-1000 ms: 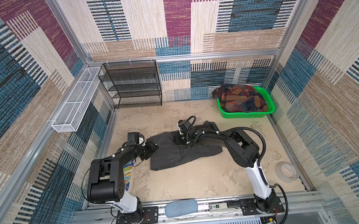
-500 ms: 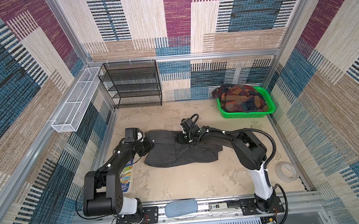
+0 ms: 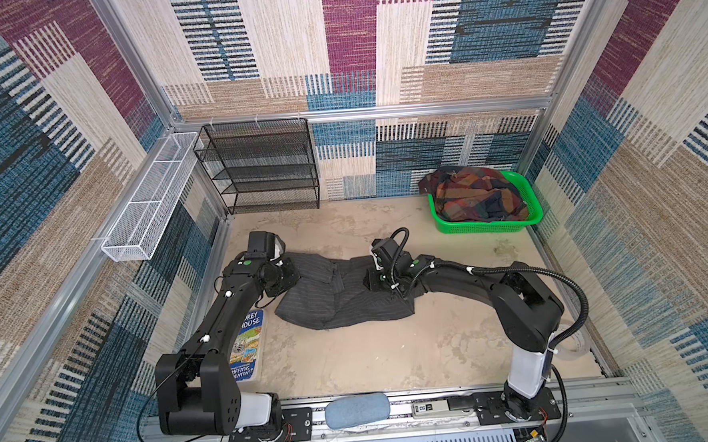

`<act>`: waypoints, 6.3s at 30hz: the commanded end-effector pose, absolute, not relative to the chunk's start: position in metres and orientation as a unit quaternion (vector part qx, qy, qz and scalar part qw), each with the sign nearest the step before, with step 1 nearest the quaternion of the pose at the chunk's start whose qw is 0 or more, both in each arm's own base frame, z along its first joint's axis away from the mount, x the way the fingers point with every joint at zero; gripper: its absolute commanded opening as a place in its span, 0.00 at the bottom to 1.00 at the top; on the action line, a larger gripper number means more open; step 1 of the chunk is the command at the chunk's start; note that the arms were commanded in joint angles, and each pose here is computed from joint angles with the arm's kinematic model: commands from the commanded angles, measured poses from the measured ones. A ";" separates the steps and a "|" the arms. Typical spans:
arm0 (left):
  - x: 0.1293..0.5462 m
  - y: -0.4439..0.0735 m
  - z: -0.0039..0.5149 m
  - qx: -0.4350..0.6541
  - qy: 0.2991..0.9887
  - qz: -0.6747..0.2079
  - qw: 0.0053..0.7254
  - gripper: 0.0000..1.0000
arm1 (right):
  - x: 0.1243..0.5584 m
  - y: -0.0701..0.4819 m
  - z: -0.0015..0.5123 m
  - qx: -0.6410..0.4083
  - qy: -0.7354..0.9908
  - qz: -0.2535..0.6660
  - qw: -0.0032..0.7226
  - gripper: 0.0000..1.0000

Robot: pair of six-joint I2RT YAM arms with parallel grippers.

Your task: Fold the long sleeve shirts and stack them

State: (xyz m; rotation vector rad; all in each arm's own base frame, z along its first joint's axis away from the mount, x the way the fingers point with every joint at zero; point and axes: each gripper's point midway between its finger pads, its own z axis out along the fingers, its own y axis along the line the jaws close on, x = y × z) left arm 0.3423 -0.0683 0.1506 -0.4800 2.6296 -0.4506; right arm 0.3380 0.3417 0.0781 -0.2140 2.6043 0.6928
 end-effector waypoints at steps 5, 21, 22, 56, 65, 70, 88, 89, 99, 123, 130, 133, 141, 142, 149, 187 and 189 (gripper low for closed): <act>0.332 -0.071 0.162 -0.145 0.969 -0.056 0.194 0.00 | 0.325 0.387 0.115 -0.115 0.903 0.333 0.247 0.31; 0.341 -0.137 0.199 -0.101 0.973 0.028 0.204 0.00 | 0.319 0.433 0.102 -0.131 0.875 0.412 0.220 0.28; 0.341 -0.141 0.201 -0.100 0.973 0.030 0.204 0.00 | 0.319 0.437 0.101 -0.130 0.873 0.417 0.218 0.28; 0.359 -0.179 0.193 -0.068 0.958 0.166 0.226 0.00 | 0.307 0.261 0.119 0.018 0.915 0.265 0.304 0.31; 0.365 -0.227 0.179 -0.059 0.962 0.159 0.216 0.00 | 0.297 0.217 0.130 0.062 0.904 0.268 0.327 0.34; 0.368 -0.241 0.180 -0.055 0.961 0.160 0.219 0.00 | 0.293 0.213 0.117 0.069 0.908 0.264 0.317 0.33; 0.377 -0.169 0.200 0.030 0.931 0.291 0.218 0.00 | 0.301 0.212 0.121 0.062 0.905 0.280 0.315 0.30; 0.379 -0.162 0.203 0.031 0.927 0.300 0.222 0.00 | 0.301 0.214 0.119 0.060 0.906 0.280 0.312 0.30; 0.394 -0.095 0.231 0.057 0.887 0.398 0.228 0.00 | 0.310 0.243 0.119 0.046 0.915 0.266 0.300 0.29; 0.356 -0.206 0.173 0.107 0.902 0.341 0.241 0.07 | 0.289 0.228 0.121 0.069 0.907 0.275 0.312 0.30; 0.326 -0.248 0.168 0.124 0.929 0.267 0.225 0.63 | 0.291 0.213 0.121 0.088 0.906 0.264 0.320 0.33; 0.318 -0.259 0.176 0.129 0.936 0.238 0.225 0.85 | 0.292 0.205 0.125 0.099 0.903 0.260 0.327 0.37; 0.319 -0.240 0.235 0.079 0.946 0.170 0.266 0.91 | 0.303 0.229 0.131 0.058 0.905 0.280 0.317 0.49; 0.318 -0.232 0.238 0.067 0.949 0.163 0.263 0.92 | 0.306 0.234 0.132 0.052 0.905 0.280 0.317 0.52; 0.329 -0.185 0.209 -0.008 0.970 0.068 0.231 0.89 | 0.345 0.268 0.129 0.038 0.909 0.269 0.316 0.59; 0.348 -0.188 0.026 -0.225 0.954 -0.151 0.126 0.04 | 0.417 0.280 0.148 0.000 0.916 0.247 0.316 0.33; 0.353 -0.188 0.046 -0.215 0.954 -0.152 0.142 0.05 | 0.390 0.290 0.154 -0.011 0.918 0.252 0.305 0.33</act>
